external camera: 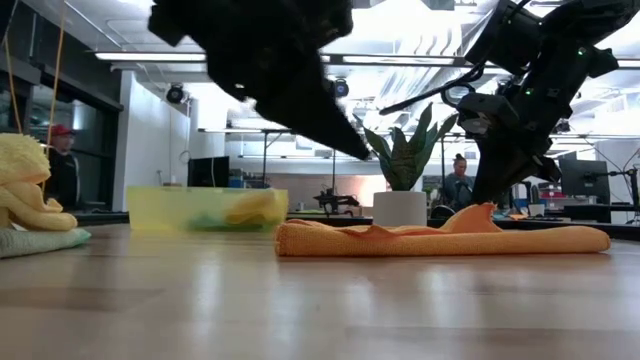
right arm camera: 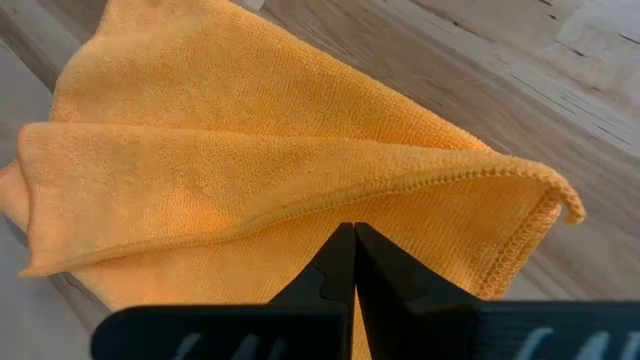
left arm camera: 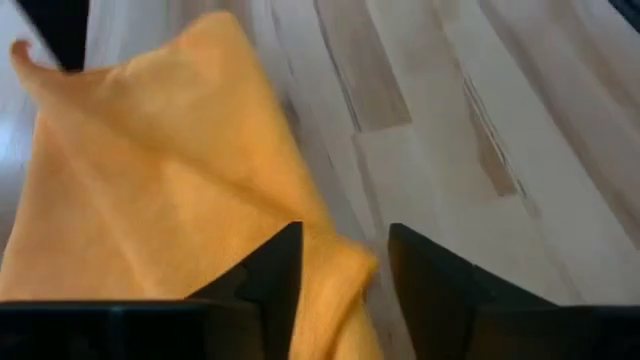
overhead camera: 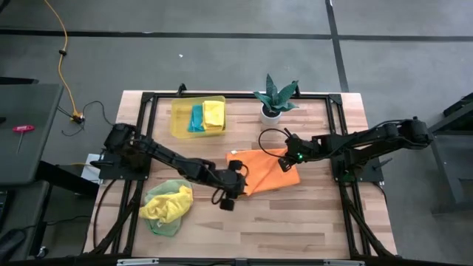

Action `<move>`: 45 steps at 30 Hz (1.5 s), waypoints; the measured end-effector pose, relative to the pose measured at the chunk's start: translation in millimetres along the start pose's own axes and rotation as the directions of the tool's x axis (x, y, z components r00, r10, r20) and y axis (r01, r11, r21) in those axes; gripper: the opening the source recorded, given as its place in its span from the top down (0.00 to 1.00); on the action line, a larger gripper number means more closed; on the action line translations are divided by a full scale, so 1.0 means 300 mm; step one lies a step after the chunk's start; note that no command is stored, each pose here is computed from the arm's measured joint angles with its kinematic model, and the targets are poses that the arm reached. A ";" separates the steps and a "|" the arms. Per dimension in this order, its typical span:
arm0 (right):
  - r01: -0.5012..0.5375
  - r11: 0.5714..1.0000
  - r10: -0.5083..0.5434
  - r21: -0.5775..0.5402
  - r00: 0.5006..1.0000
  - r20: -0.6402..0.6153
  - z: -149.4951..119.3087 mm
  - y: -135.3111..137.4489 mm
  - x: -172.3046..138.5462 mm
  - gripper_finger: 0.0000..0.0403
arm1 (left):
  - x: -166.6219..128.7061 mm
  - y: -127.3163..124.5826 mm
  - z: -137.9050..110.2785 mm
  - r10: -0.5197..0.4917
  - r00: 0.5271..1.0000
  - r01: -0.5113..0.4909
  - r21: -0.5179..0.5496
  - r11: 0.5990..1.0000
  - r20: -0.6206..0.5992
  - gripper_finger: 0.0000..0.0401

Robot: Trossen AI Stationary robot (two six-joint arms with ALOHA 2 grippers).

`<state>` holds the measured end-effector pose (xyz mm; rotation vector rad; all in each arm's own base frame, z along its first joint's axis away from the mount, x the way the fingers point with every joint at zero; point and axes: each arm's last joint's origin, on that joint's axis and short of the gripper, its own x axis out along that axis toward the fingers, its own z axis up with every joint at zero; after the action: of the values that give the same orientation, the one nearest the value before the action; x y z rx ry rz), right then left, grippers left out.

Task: Fold microfiber towels
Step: Fold the orange microfiber cloth

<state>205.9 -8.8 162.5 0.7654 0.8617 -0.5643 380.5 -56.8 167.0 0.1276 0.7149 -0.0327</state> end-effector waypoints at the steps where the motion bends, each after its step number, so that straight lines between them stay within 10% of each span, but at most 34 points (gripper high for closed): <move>1: -0.001 1.000 0.001 0.001 1.000 -0.001 0.000 0.000 0.000 1.00 | 0.014 -0.004 0.006 0.001 1.000 -0.001 0.011 1.000 -0.007 0.62; 20: 0.017 1.000 -0.017 -0.011 1.000 -0.015 -0.004 -0.005 0.001 1.00 | 0.144 -0.085 -0.024 0.187 0.979 -0.155 0.292 0.944 -0.085 0.54; 45: 0.018 1.000 -0.019 -0.012 1.000 -0.016 -0.005 -0.005 0.001 1.00 | 0.179 -0.104 -0.064 0.209 0.970 -0.165 0.295 0.941 -0.122 0.54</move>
<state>204.4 -8.7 161.1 0.7529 0.8866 -0.5698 406.2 -84.6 114.2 0.4776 0.8448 0.0583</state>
